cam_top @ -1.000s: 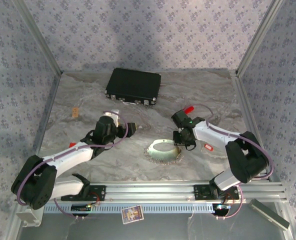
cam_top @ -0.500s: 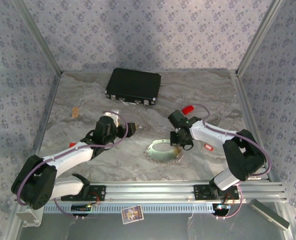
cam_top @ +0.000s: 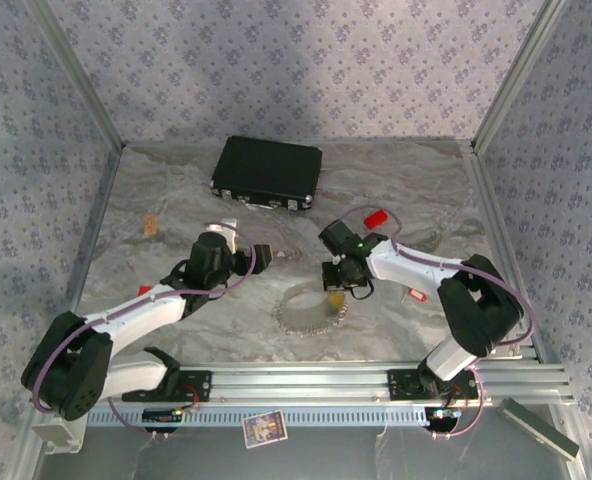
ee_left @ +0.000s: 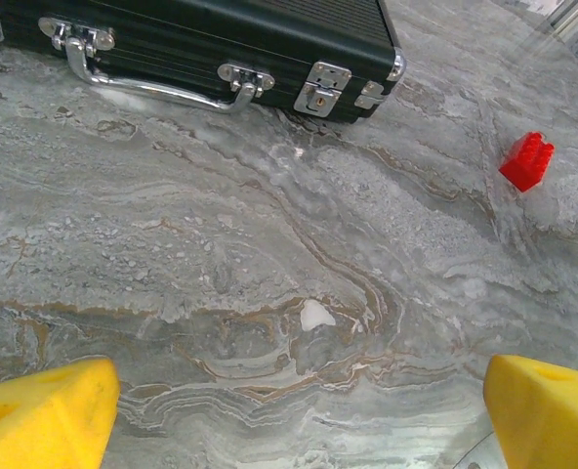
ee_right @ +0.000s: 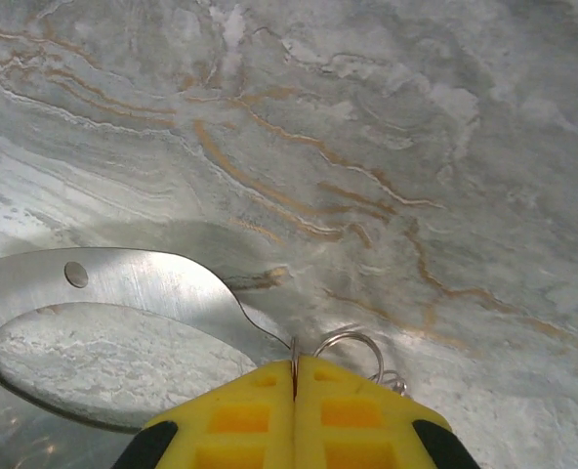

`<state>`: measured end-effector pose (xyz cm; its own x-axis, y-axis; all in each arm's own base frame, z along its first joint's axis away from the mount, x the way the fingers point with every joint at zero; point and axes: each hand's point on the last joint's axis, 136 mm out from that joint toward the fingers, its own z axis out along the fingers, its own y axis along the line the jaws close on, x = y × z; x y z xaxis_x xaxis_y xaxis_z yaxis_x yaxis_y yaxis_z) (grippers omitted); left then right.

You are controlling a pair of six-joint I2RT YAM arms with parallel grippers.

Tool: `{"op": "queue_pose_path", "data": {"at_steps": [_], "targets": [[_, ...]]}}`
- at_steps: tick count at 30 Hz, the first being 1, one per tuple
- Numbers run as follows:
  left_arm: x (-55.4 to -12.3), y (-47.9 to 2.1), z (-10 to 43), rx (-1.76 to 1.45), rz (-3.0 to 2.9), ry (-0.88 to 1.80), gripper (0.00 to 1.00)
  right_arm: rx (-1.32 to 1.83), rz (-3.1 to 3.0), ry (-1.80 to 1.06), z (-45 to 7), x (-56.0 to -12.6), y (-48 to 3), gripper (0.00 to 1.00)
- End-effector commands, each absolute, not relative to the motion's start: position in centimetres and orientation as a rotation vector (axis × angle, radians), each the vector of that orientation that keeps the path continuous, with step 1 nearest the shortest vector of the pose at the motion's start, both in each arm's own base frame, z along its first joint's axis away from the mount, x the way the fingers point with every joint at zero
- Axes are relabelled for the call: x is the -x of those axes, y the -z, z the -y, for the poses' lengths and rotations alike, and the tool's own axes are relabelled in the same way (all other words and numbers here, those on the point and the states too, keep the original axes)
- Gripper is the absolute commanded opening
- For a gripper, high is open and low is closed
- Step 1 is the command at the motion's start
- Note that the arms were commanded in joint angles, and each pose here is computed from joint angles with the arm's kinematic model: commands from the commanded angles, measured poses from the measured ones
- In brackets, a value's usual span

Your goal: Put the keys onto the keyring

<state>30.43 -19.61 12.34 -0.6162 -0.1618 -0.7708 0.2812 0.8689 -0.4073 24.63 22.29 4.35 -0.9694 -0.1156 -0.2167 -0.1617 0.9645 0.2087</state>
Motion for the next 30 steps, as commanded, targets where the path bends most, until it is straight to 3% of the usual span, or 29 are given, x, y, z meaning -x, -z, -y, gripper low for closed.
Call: {"op": "queue_pose_path", "data": {"at_steps": [1,5,8,13,30], "targets": [[-30.73,-13.91,19.73,-0.090,-2.100,0.630,0.96,0.261,-2.921,-0.324,-22.90,-24.88,-4.04,0.00],[-30.74,-14.11,19.72,-0.088,-2.095,0.630,0.95,0.281,-2.925,-0.301,-23.10,-25.08,-3.78,0.02],[-30.77,-14.14,19.63,-0.087,-2.094,0.627,0.96,0.291,-2.932,-0.290,-23.17,-25.13,-3.61,0.11],[-30.73,-14.26,19.62,-0.084,-2.094,0.628,0.96,0.295,-2.941,-0.278,-23.18,-25.09,-3.43,0.17],[-30.72,-14.54,19.47,-0.074,-2.088,0.627,0.96,0.317,-2.960,-0.269,-23.43,-24.97,-3.16,0.19]]}}
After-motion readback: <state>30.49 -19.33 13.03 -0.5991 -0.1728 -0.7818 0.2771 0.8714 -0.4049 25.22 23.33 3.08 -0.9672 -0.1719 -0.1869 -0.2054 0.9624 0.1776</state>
